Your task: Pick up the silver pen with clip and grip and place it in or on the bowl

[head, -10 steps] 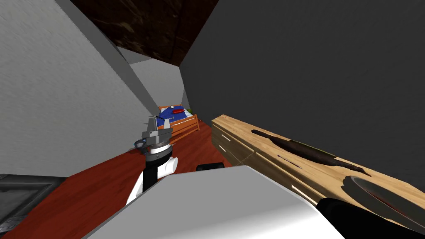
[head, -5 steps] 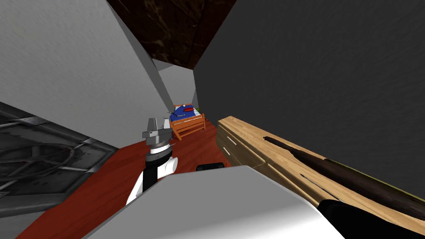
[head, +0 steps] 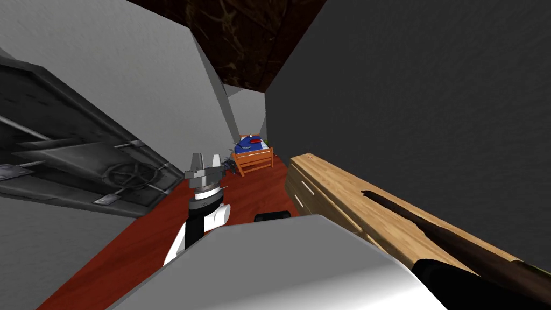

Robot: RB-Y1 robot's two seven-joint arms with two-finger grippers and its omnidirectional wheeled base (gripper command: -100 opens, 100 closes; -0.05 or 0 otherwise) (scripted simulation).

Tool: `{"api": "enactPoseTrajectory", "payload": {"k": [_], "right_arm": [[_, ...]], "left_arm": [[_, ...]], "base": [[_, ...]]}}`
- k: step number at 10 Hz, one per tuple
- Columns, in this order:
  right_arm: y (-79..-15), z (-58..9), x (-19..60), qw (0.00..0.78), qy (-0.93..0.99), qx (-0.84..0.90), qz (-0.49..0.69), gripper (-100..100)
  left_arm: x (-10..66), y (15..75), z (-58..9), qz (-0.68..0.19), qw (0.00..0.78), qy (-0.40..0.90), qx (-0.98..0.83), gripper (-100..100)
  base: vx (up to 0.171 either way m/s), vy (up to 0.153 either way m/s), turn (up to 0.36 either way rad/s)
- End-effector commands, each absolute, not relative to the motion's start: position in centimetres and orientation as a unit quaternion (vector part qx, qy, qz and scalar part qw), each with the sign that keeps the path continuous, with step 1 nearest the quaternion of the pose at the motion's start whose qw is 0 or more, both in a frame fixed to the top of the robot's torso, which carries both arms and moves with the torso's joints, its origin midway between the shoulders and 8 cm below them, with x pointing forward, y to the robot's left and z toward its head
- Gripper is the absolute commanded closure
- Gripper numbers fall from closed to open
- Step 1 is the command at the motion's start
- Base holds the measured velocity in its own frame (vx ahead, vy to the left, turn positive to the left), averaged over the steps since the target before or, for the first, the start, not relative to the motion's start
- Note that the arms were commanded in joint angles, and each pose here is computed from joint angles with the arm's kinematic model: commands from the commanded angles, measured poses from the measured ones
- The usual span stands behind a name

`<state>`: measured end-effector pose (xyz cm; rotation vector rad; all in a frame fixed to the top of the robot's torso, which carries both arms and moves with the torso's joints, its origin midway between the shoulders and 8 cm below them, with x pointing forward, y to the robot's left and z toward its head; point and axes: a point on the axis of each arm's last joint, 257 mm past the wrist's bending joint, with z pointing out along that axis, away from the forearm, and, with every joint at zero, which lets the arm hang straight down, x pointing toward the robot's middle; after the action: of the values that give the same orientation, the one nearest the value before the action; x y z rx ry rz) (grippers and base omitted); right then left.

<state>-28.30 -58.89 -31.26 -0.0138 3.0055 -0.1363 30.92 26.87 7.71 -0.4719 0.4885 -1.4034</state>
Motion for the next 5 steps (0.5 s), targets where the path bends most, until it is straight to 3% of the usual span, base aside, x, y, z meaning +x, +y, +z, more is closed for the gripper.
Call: {"api": "enactPoseTrajectory", "payload": {"k": [1,2,5], "right_arm": [[-59.3,-31.0,-29.4,0.056,0.997,-0.006,-0.046,-100],[-59.4,-30.9,-29.9,0.052,0.997,0.0,-0.048,-100],[-60.4,-29.9,-31.6,0.027,0.998,-0.007,-0.049,-100]], "left_arm": [[30.9,26.9,7.7,-0.633,0.711,0.22,-0.213,0],[30.9,26.9,7.7,-0.633,0.711,0.22,-0.213,0],[30.9,26.9,7.7,-0.633,0.711,0.22,-0.213,0]], "base": [[0.007,-0.047,0.289],[0.004,-0.024,0.045],[0.002,-0.022,0.247]]}}
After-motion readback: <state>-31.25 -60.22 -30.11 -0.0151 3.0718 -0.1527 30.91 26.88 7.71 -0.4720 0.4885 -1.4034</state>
